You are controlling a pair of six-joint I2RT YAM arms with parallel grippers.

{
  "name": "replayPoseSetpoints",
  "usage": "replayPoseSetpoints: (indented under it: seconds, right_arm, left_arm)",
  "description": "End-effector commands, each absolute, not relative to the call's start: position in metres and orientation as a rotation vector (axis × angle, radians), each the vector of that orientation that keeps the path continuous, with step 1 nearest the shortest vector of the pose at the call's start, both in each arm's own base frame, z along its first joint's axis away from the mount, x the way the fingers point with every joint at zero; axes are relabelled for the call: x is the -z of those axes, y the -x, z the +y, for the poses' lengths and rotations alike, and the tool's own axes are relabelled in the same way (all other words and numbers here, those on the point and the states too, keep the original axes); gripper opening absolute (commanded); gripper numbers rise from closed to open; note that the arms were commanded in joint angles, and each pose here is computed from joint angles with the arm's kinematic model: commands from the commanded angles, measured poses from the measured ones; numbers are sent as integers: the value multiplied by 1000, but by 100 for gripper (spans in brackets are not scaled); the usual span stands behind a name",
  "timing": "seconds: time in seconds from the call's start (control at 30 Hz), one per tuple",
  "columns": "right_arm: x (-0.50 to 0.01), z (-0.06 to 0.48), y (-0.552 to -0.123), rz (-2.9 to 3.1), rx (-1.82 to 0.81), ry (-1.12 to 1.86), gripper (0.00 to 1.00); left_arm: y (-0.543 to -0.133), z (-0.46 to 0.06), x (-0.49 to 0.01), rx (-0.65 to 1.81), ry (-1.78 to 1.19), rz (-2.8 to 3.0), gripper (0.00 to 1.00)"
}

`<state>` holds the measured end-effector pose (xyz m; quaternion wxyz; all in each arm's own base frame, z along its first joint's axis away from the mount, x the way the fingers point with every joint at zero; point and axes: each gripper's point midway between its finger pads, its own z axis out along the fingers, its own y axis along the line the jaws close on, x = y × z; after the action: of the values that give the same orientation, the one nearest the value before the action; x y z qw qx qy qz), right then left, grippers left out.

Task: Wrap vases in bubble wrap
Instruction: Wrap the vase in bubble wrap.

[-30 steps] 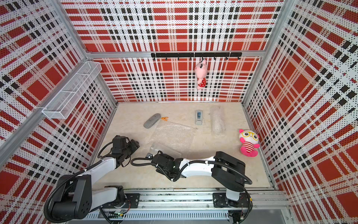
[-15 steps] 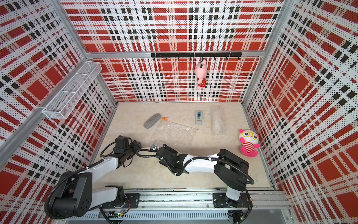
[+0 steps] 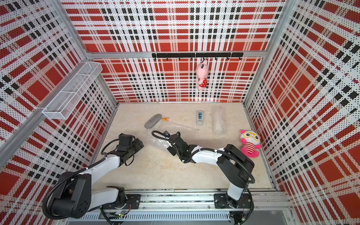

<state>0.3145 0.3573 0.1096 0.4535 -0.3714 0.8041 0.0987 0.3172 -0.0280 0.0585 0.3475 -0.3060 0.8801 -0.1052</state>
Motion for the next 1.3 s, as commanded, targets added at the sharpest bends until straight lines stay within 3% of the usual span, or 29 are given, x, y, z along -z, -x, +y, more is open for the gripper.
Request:
replayPoseSetpoints:
  seconds: [0.0,0.17,0.37,0.6,0.9,1.13,1.17,1.2,1.27]
  right_arm:
    - [-101,370,-302,1985,-354,956,0]
    - [-93,370,-298,1998,-376,966,0]
    - [-81,360,-308,2042,-427,923,0]
    - [-56,353,-317,2119,-581,895,0]
    - [-47,347,-318,2148,-578,882,0]
    - [-70,334,-329,2121,-500,852,0]
    - [-73,332,-330,2118,-486,852,2]
    - [-78,330,-332,2114,-467,844,14]
    - [-89,325,-334,2101,-430,835,25]
  left_arm:
    - [-323,-49,-92,267,702,2225,88]
    - [-330,-115,-114,362,539,2208,94]
    - [-344,-151,-94,294,419,2316,95]
    - [-359,-164,-92,263,383,2346,96]
    - [-365,-167,-78,223,354,2393,96]
    - [-359,-160,-50,156,349,2456,85]
    - [-358,-159,-46,148,349,2463,85]
    - [-358,-158,-43,144,348,2471,84]
    - [-356,-157,-38,133,345,2484,84]
